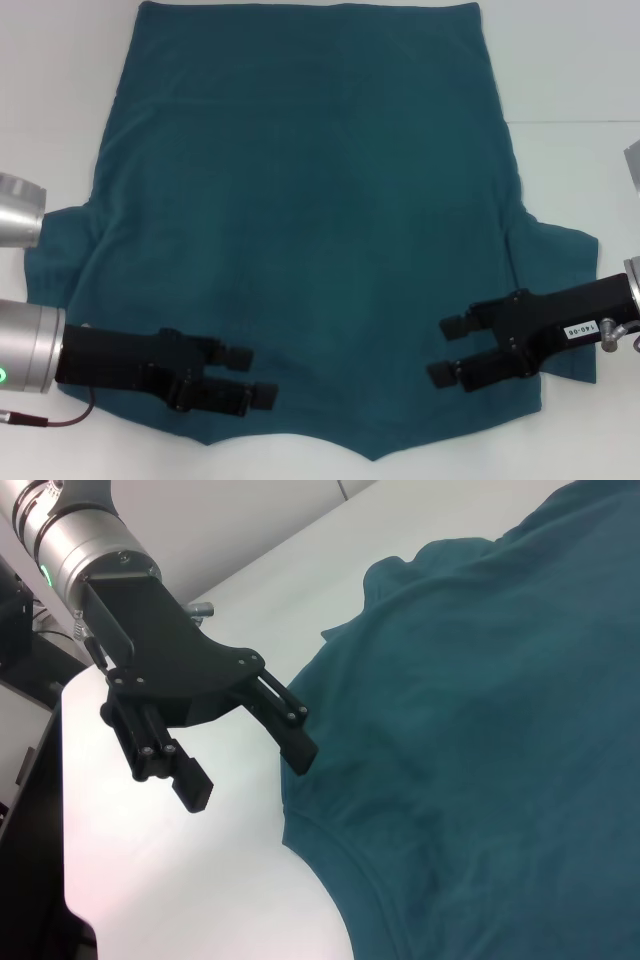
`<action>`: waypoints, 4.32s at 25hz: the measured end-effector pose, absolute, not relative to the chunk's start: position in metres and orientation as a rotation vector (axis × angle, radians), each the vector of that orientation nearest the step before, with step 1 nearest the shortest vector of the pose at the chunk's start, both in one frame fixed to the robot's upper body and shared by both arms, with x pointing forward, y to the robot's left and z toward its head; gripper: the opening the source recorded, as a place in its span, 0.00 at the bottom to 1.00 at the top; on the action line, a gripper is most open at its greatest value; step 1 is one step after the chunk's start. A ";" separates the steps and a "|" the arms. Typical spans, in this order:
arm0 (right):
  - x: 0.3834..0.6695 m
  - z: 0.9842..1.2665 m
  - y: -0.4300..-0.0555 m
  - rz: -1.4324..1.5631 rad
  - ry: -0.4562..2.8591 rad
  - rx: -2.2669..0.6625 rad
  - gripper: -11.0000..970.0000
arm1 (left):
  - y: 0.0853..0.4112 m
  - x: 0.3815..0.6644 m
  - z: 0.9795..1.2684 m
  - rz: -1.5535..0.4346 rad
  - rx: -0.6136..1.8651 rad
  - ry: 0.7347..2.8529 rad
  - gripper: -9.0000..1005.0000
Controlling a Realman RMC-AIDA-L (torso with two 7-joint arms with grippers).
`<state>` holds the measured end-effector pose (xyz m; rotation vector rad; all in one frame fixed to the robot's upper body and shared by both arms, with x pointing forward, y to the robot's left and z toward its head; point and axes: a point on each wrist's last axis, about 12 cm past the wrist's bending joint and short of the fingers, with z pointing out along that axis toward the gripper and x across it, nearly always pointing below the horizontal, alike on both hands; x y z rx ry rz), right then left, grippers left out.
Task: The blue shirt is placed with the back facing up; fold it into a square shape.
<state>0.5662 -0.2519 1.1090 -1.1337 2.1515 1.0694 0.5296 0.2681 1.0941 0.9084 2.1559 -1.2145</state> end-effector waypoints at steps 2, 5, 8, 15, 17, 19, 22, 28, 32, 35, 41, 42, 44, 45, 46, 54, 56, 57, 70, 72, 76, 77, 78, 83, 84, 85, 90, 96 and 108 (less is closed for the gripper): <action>0.566 1.109 -0.252 1.070 2.152 -1.134 0.91 | 0.268 0.529 1.094 -1.215 0.907 2.157 0.81; 0.566 1.109 -0.251 1.070 2.152 -1.137 0.91 | 0.269 0.529 1.094 -1.215 0.905 2.158 0.81; 0.566 1.109 -0.251 1.070 2.152 -1.138 0.91 | 0.269 0.529 1.094 -1.215 0.905 2.158 0.81; 0.566 1.109 -0.251 1.071 2.150 -1.138 0.91 | 0.269 0.529 1.094 -1.215 0.904 2.159 0.81; 0.568 1.110 -0.252 1.072 2.151 -1.111 0.91 | 0.270 0.529 1.094 -1.214 0.893 2.158 0.81; 0.573 1.111 -0.255 1.054 2.177 -1.024 0.91 | 0.274 0.531 1.095 -1.204 0.838 2.157 0.81; 0.585 1.115 -0.263 1.032 2.233 -0.805 0.91 | 0.289 0.540 1.097 -1.155 0.630 2.169 0.81; 0.605 1.132 -0.267 1.095 2.298 -0.484 0.91 | 0.313 0.551 1.096 -1.124 0.209 2.200 0.81; 0.626 1.142 -0.266 1.067 2.321 -0.314 0.91 | 0.325 0.557 1.097 -1.133 -0.054 2.196 0.80; 0.641 1.146 -0.266 1.044 2.335 -0.243 0.91 | 0.334 0.559 1.093 -1.122 -0.232 2.169 0.80; 0.651 1.141 -0.262 1.012 2.364 -0.171 0.91 | 0.358 0.555 1.083 -1.060 -0.467 2.081 0.80; 0.651 1.140 -0.261 1.008 2.366 -0.171 0.91 | 0.361 0.555 1.082 -1.046 -0.484 2.077 0.80; 0.650 1.139 -0.261 1.003 2.369 -0.169 0.91 | 0.368 0.555 1.081 -1.013 -0.521 2.066 0.80; 0.650 1.138 -0.262 1.000 2.371 -0.166 0.91 | 0.370 0.554 1.080 -0.998 -0.536 2.060 0.80; 0.650 1.137 -0.262 0.999 2.372 -0.162 0.91 | 0.374 0.554 1.079 -0.978 -0.554 2.053 0.80; 0.647 1.133 -0.265 0.999 2.377 -0.139 0.91 | 0.388 0.548 1.067 -0.860 -0.633 2.048 0.79; 0.647 1.133 -0.266 1.001 2.375 -0.136 0.91 | 0.389 0.547 1.064 -0.843 -0.626 2.055 0.79; 0.647 1.133 -0.266 1.001 2.375 -0.136 0.91 | 0.389 0.547 1.063 -0.840 -0.625 2.057 0.79; 0.646 1.132 -0.265 1.010 2.372 -0.133 0.91 | 0.386 0.541 1.046 -0.788 -0.641 2.089 0.72; 0.646 1.132 -0.265 1.010 2.371 -0.133 0.91 | 0.384 0.542 1.044 -0.790 -0.636 2.096 0.71; 0.646 1.132 -0.266 1.008 2.369 -0.131 0.91 | 0.378 0.545 1.042 -0.793 -0.622 2.101 0.69; 0.646 1.132 -0.266 1.008 2.369 -0.131 0.91 | 0.376 0.547 1.042 -0.793 -0.619 2.105 0.68; 0.646 1.132 -0.266 1.008 2.369 -0.130 0.91 | 0.375 0.548 1.041 -0.793 -0.617 2.109 0.67; 0.645 1.131 -0.267 1.007 2.369 -0.121 0.91 | 0.375 0.550 1.043 -0.786 -0.601 2.104 0.65; 0.645 1.131 -0.268 1.008 2.368 -0.116 0.91 | 0.374 0.550 1.043 -0.783 -0.598 2.103 0.64; 0.645 1.131 -0.269 1.009 2.366 -0.112 0.91 | 0.374 0.550 1.043 -0.783 -0.598 2.103 0.64; 0.645 1.131 -0.270 1.012 2.362 -0.102 0.91 | 0.374 0.550 1.043 -0.783 -0.596 2.103 0.47; 0.645 1.130 -0.271 1.012 2.363 -0.099 0.91 | 0.375 0.549 1.044 -0.780 -0.578 2.106 0.27; 0.642 1.128 -0.272 1.020 2.364 -0.091 0.91 | 0.373 0.566 1.068 -0.614 -0.198 2.211 0.01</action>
